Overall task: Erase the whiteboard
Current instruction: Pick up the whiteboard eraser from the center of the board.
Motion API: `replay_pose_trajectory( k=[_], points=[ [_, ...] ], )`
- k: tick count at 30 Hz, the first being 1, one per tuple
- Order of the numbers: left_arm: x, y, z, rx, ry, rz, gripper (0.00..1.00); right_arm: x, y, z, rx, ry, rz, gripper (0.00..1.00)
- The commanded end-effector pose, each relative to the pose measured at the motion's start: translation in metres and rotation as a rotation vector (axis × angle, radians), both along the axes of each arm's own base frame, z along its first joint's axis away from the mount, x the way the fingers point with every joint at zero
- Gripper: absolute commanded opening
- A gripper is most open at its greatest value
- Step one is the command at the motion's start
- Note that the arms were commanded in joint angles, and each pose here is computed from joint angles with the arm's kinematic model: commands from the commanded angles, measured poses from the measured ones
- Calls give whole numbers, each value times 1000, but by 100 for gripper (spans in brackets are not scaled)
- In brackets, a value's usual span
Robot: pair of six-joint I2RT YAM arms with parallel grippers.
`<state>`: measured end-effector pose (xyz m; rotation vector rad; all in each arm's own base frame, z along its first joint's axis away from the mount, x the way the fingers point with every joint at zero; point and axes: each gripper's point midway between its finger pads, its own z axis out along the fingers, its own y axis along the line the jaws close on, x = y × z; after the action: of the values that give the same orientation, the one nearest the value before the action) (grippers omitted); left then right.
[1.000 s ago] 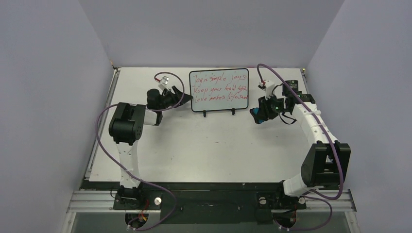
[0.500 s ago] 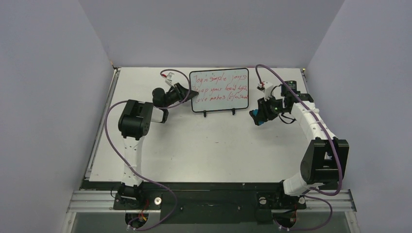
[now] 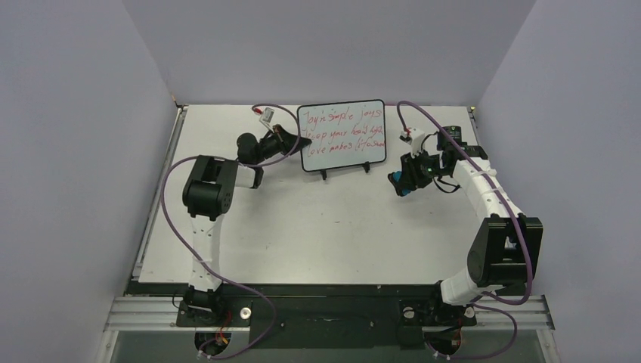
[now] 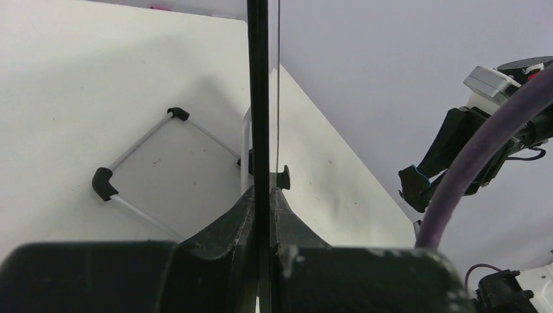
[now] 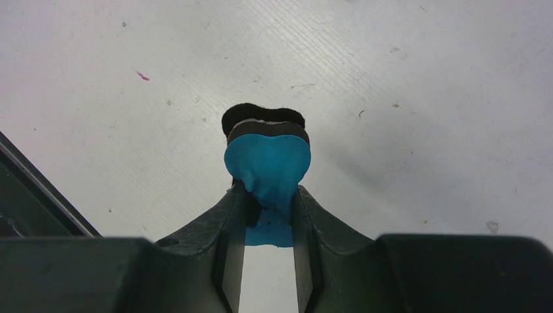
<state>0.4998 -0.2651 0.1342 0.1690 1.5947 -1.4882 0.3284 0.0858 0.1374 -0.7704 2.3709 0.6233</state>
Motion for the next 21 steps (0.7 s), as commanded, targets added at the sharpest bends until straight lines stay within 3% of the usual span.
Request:
replay_pose_trajectory(
  k=[1, 14, 21],
  points=[
    [10, 11, 91, 36, -246, 82, 0, 3, 5, 15, 25, -51, 33, 2],
    [-6, -11, 206, -32, -410, 152, 0, -3, -1, 40, 58, -116, 28, 2],
    [-39, -31, 251, -80, -455, 163, 0, -20, -5, 75, 63, -207, 61, 2]
  ],
)
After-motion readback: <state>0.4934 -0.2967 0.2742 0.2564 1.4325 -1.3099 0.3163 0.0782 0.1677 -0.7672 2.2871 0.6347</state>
